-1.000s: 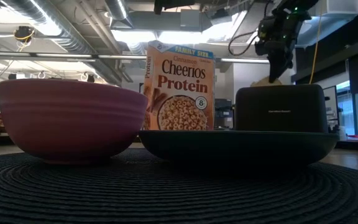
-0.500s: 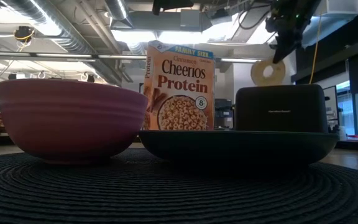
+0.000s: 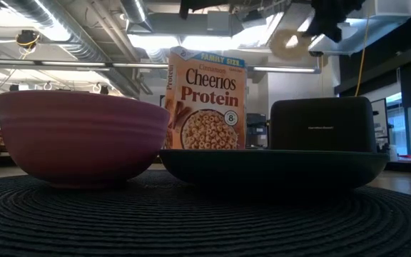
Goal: Arrange a breakfast setting
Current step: Put the toasted bagel from the toaster on the green plate
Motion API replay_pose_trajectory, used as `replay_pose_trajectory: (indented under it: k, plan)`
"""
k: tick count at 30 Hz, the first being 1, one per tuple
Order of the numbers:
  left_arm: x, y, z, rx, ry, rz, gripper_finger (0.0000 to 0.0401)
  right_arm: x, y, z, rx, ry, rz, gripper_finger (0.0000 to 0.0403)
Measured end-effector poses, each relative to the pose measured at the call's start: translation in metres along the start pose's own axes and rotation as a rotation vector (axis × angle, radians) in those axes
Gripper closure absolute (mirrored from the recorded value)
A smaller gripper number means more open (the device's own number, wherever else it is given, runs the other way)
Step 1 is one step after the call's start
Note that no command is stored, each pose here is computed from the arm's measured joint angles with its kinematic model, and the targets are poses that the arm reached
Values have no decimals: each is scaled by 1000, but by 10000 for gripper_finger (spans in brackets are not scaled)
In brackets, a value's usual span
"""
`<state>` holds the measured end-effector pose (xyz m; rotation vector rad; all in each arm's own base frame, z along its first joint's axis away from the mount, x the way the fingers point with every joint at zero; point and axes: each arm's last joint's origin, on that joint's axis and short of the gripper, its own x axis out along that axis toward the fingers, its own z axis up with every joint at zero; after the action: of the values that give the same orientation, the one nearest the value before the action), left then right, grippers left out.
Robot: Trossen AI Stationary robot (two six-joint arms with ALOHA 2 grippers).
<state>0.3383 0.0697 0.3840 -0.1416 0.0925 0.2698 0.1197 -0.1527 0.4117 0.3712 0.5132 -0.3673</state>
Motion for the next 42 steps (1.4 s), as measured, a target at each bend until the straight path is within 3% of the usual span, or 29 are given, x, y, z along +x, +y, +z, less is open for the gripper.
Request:
replay_pose_trajectory:
  k: [4, 11, 18, 24, 29, 35, 38, 42]
  plan:
    - [6, 0, -3, -13, -11, -6, 181, 5, 21, 11, -8, -82, 219, 400]
    - [8, -4, 5, -25, -102, -51, 181, 18, 66, 27, -92, -173, 407, 401]
    - [7, -4, 10, -21, -143, -143, 181, 23, 90, 31, -128, -232, 404, 401]
    - [7, -4, 10, -19, -150, -160, 190, 35, 100, 32, -143, -218, 428, 401]
    - [7, -4, 10, -19, -148, -164, 250, 41, 102, 33, -147, -217, 425, 401]
    - [7, -4, 9, -21, -140, -163, 372, 41, 101, 33, -144, -219, 411, 399]
    - [7, -2, 9, -57, -127, -171, 382, 41, 101, 32, -139, -212, 403, 382]
    - [8, 0, 3, -145, -57, -160, 382, 40, 99, 33, -113, -232, 328, 324]
